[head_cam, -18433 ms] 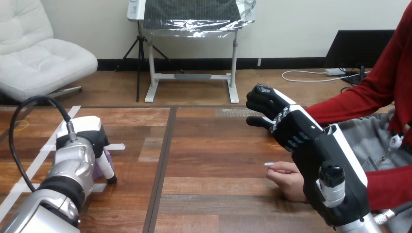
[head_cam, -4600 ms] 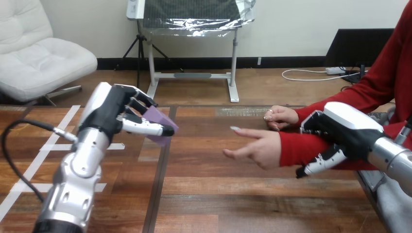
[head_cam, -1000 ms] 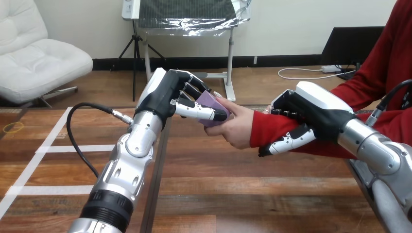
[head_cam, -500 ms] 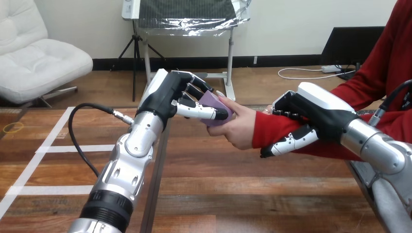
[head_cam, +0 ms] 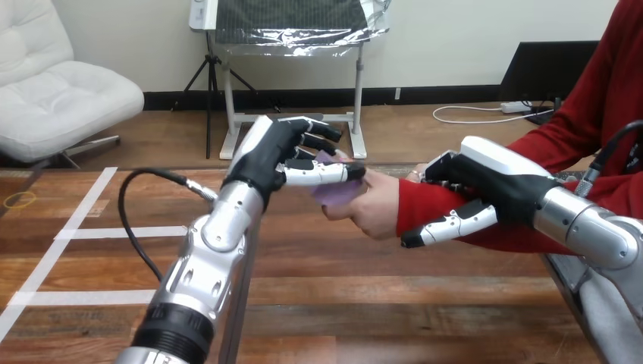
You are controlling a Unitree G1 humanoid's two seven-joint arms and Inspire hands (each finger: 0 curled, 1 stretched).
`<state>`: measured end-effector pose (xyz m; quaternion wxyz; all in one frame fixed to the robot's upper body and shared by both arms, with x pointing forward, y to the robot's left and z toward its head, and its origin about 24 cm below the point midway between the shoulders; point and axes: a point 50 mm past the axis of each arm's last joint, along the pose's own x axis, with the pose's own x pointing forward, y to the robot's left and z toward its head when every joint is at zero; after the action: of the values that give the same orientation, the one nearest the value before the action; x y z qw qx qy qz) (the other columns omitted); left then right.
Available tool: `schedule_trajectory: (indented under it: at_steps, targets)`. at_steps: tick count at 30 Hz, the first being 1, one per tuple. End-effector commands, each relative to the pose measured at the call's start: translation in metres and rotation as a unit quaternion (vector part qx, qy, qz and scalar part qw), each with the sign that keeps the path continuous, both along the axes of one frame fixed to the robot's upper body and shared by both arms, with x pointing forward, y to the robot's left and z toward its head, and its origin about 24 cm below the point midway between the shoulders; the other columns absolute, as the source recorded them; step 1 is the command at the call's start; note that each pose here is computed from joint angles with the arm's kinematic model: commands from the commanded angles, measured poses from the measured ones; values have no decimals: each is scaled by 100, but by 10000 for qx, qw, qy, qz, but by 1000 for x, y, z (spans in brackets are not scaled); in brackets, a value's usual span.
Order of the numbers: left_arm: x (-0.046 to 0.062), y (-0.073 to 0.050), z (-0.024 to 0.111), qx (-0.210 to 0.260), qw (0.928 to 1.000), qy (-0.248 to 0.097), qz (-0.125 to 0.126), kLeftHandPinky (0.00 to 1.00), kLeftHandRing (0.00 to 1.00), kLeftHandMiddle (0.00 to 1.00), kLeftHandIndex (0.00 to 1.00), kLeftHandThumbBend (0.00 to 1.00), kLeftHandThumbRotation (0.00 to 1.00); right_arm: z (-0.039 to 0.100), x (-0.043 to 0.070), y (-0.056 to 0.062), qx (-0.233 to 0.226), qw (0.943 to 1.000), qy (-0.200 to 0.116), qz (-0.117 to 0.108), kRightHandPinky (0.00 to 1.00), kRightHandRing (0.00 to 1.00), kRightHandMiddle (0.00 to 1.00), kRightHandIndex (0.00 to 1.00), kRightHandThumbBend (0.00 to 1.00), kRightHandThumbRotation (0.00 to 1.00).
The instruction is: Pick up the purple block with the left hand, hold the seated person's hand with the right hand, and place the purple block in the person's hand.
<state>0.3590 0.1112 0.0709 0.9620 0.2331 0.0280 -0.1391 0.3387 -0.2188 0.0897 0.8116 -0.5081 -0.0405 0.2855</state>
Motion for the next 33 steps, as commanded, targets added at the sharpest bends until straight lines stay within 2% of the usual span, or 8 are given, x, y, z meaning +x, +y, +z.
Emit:
schedule_trajectory:
  at_steps: [1,13,23,33]
  targets:
    - [3,6,20,-55,9991,-417,-27,73,78,78,75,78,76,15,3,23,164,9986,-244,451,57,70,73,76,100,88]
    - [1,12,16,-109,9993,-344,15,75,82,82,79,71,84,15,-2,18,131,9987,-207,440,66,82,84,87,100,98]
    - [-3,15,12,-16,9991,-403,105,76,83,83,80,69,87,12,-7,15,34,9975,-613,348,69,83,86,88,100,100]
    - [-6,17,12,220,9981,-573,89,71,80,83,80,68,85,10,-9,13,88,9970,-742,216,70,84,87,89,100,100]
